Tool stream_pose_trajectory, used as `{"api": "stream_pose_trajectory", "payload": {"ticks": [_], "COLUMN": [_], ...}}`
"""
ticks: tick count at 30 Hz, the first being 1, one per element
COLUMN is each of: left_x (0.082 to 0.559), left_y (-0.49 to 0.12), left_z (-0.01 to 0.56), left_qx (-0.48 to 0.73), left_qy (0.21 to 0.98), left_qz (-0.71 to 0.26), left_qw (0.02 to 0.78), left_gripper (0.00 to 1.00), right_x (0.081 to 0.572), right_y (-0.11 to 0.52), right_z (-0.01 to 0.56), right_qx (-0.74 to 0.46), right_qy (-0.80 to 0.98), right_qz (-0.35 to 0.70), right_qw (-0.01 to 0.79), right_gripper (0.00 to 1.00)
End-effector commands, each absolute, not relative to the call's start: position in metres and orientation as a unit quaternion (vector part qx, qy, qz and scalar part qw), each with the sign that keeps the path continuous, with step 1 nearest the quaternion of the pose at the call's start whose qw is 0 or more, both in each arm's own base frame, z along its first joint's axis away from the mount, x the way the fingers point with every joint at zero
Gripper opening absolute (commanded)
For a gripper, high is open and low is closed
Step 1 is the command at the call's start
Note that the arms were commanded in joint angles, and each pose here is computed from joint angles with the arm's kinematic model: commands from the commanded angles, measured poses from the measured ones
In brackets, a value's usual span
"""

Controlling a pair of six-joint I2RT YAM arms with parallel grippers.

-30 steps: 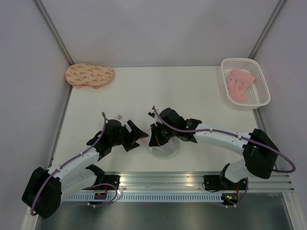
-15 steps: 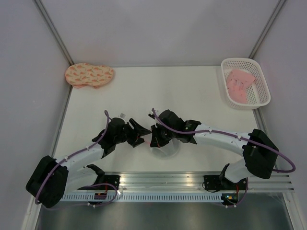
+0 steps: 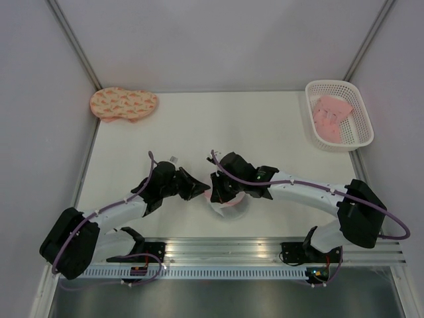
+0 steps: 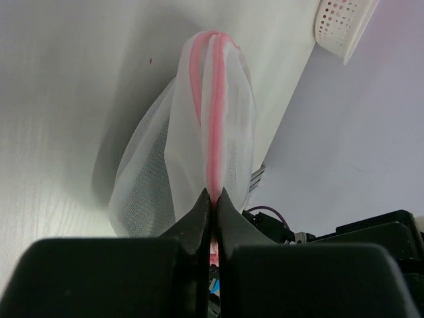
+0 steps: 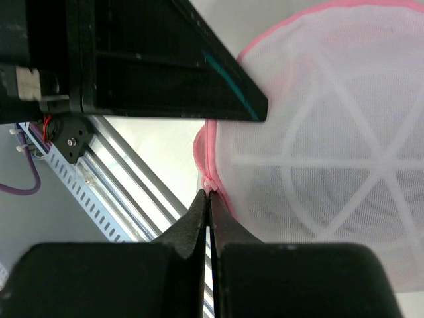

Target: Unzip the laundry bag and remove the bra

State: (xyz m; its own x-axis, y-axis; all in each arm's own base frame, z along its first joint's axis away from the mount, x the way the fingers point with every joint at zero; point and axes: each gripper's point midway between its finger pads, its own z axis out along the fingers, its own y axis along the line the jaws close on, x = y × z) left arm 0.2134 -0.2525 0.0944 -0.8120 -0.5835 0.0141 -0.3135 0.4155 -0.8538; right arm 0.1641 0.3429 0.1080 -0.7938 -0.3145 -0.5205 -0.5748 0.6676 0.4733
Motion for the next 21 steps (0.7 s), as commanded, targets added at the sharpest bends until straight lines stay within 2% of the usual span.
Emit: {"api": "stream_pose_trajectory", "payload": {"ticks": [1,10,17,21], "left_x": [0.242,0.283,0.287,0.286], "left_y": [-0.246,-0.217,-0.227,-0.229], "left_z": [0.109,0.125,0.121,0.11], "left_qx": [-0.254,-0.224,-0.158,-0.113], "left_qy": [0.831,0.837,0.856,0.873], "left_qz": [-0.453,-0.428,-0.431,-0.42], "left_qw": [0.201,0.257,0.237,0.221], "left_gripper": [0.02,0.02,0.02,0.02], "right_x": [0.168,0.163,0.175,0.198], "right_y": [0.333,0.297,0.266,0.238], "right_z": [0.123,0.102,0.079,0.063], "right_qx": [-0.254,-0.246,-0.225,-0.199], "right_qy": [0.889,0.918,0.943,0.952], "right_qz": [0.306,0.232,0.131,0.022], "right_qw": [0.228,0.209,0.208,0.232], "right_gripper": [0.0,0.0,0.01,0.0]}}
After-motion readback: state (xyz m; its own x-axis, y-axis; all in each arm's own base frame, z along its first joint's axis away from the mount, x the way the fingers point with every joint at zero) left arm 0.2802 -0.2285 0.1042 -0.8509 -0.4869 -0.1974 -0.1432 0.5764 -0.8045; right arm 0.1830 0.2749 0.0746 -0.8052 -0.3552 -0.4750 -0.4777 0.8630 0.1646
